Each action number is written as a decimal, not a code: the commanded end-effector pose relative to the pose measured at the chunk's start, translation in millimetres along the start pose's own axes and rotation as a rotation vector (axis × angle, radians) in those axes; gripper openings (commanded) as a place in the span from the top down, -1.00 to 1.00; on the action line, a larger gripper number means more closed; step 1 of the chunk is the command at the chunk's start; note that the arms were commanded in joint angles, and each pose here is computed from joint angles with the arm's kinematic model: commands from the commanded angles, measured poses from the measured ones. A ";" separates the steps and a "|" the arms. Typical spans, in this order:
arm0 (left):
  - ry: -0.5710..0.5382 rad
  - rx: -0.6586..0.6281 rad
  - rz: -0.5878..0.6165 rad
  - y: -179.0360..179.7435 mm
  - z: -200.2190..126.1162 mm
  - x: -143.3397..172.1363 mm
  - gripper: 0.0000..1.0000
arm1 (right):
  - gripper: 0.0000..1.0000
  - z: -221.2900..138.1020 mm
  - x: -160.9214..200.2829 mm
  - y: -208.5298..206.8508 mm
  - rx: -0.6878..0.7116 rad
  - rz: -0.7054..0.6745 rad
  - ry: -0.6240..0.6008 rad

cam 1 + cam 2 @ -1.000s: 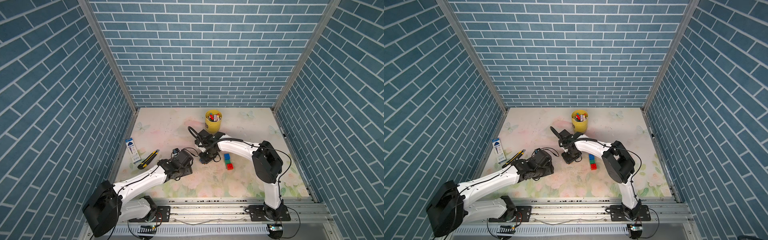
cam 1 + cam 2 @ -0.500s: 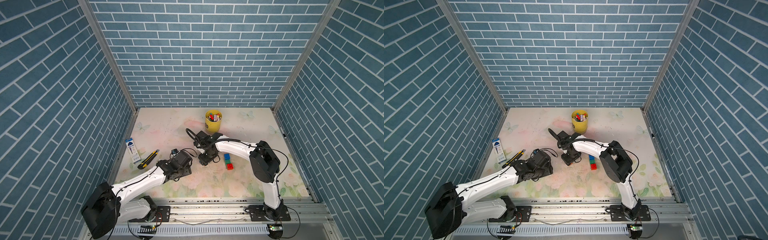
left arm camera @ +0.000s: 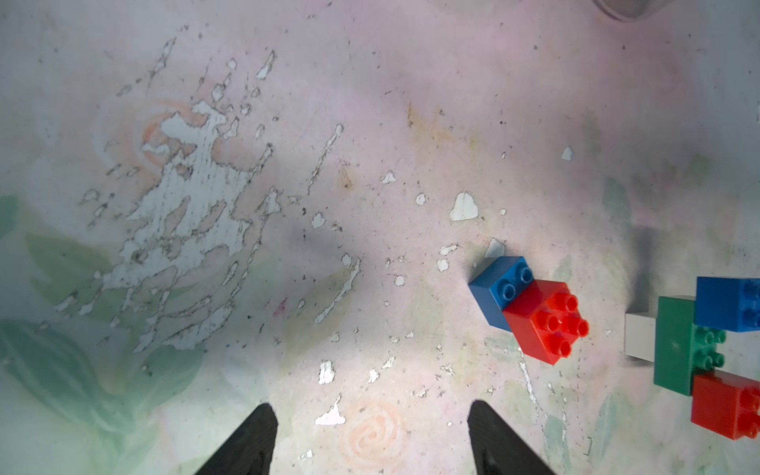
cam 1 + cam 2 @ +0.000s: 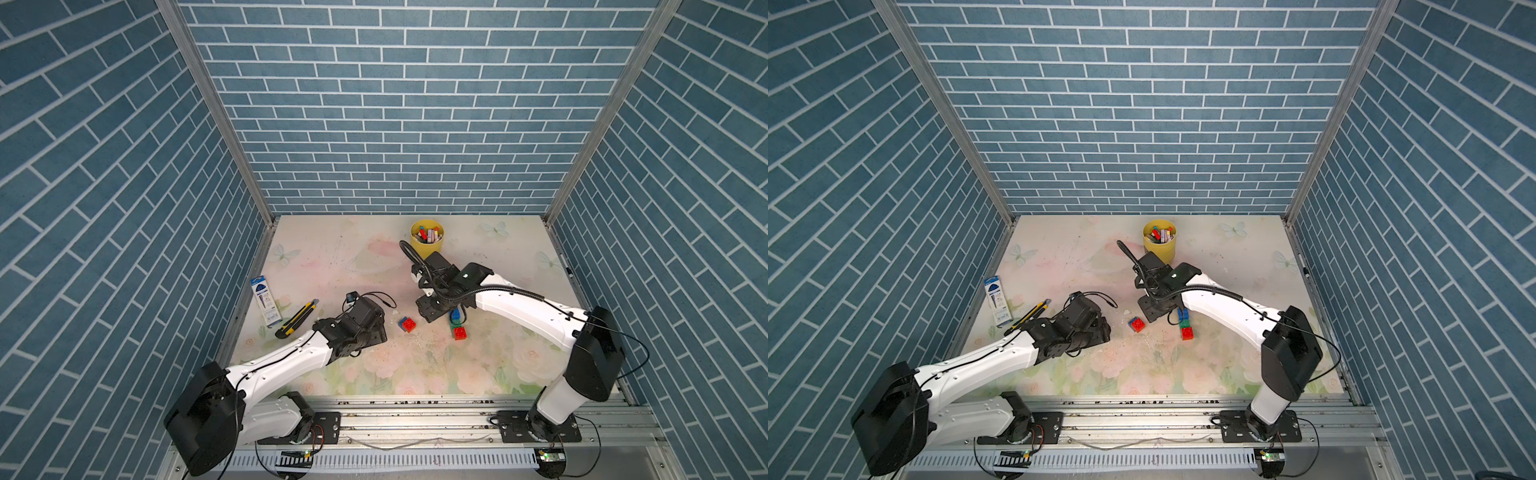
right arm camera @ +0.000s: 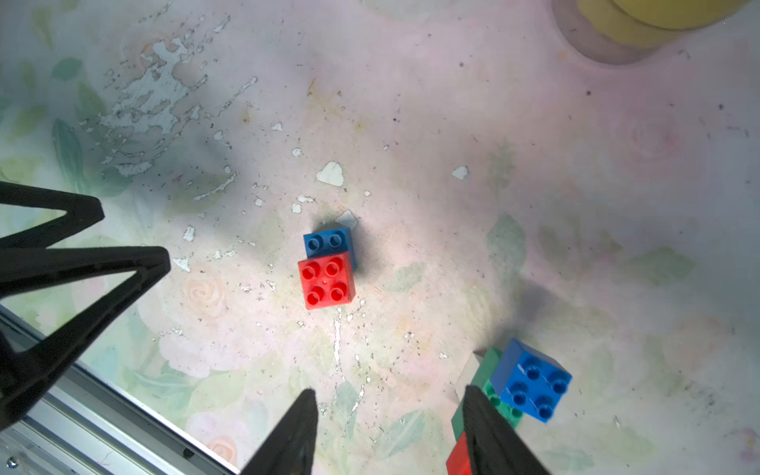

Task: Assemble the letter y with lego
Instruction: Pick up the lego brick from the center of the board.

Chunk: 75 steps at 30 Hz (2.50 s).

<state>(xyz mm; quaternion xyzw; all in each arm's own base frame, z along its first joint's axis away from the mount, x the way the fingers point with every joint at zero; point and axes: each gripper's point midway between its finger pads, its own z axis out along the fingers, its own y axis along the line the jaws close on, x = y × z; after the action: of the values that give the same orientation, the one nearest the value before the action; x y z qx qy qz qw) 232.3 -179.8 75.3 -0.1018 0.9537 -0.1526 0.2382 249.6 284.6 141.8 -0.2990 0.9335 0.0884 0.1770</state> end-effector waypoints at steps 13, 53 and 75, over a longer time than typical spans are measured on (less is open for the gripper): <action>-0.035 0.418 -0.031 -42.8 27.0 -4.9 -0.32 | -0.11 -4.5 46.6 -67.4 0.033 0.403 -0.037; 0.028 0.524 0.009 -65.5 55.6 8.1 -0.28 | 0.44 72.9 71.3 -63.8 -0.016 0.429 0.169; 0.009 0.486 -0.033 -51.8 68.9 6.8 -0.18 | 0.61 74.9 71.1 -55.5 -0.056 0.405 0.179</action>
<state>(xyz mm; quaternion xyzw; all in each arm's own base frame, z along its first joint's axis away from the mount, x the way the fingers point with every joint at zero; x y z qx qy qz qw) 265.7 -253.6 39.9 -0.0472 0.8850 -0.3919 0.2469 256.7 223.9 50.6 -0.1105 0.9824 0.1253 0.0839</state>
